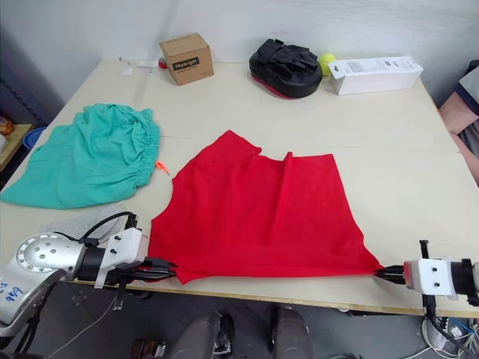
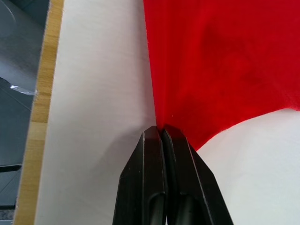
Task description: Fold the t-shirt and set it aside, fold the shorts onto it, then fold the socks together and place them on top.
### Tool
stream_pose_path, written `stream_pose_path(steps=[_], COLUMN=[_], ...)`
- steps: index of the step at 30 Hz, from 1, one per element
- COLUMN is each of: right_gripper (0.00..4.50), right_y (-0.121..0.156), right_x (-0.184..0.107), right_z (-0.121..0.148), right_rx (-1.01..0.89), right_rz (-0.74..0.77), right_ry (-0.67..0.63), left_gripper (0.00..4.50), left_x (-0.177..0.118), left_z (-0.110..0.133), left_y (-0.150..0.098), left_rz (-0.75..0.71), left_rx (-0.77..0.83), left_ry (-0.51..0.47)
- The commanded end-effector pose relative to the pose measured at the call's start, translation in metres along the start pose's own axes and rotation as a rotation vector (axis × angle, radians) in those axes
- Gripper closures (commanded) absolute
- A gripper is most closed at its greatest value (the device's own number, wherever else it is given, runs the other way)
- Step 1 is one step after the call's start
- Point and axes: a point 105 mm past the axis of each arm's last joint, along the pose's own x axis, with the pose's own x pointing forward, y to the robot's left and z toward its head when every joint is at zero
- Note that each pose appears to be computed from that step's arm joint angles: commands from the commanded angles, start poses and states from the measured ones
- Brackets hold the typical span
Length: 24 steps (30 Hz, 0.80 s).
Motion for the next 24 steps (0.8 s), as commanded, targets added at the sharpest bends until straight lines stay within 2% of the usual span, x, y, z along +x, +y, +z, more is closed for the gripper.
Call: stream_pose_path(steps=[1,4,8,11,14,18,24], right_gripper=[4.47,4.47,4.47,4.47,4.47,4.47,4.47], right_y=[-0.01,-0.017,-0.035,-0.041,-0.048,-0.061,-0.069], right_x=[-0.012,-0.01,-0.004,0.001,0.003,0.006,0.021], right_z=[0.007,0.011,0.013,0.011,0.007,0.004,0.001], right_rx=[0.025,0.064,0.132,0.195,0.234,0.292,0.368], right_rz=[-0.013,-0.023,-0.051,-0.034,-0.02,-0.042,-0.041], right_ry=[0.018,0.011,0.016,0.043,0.072,0.084,0.1], left_gripper=[4.5,4.5,4.5,4.5,4.5,4.5,4.5], left_x=[-0.016,-0.025,-0.032,-0.033,-0.033,-0.033,-0.029], left_z=[0.0,-0.004,-0.006,-0.003,0.001,0.011,0.017], left_y=[0.011,0.015,0.034,0.034,0.033,0.054,0.066], left_rz=[0.063,0.071,0.152,0.124,0.095,0.157,0.114], left_rx=[-0.048,-0.136,-0.221,-0.308,-0.324,-0.371,-0.496], left_ry=[0.02,0.035,0.019,-0.009,-0.01,-0.095,-0.168])
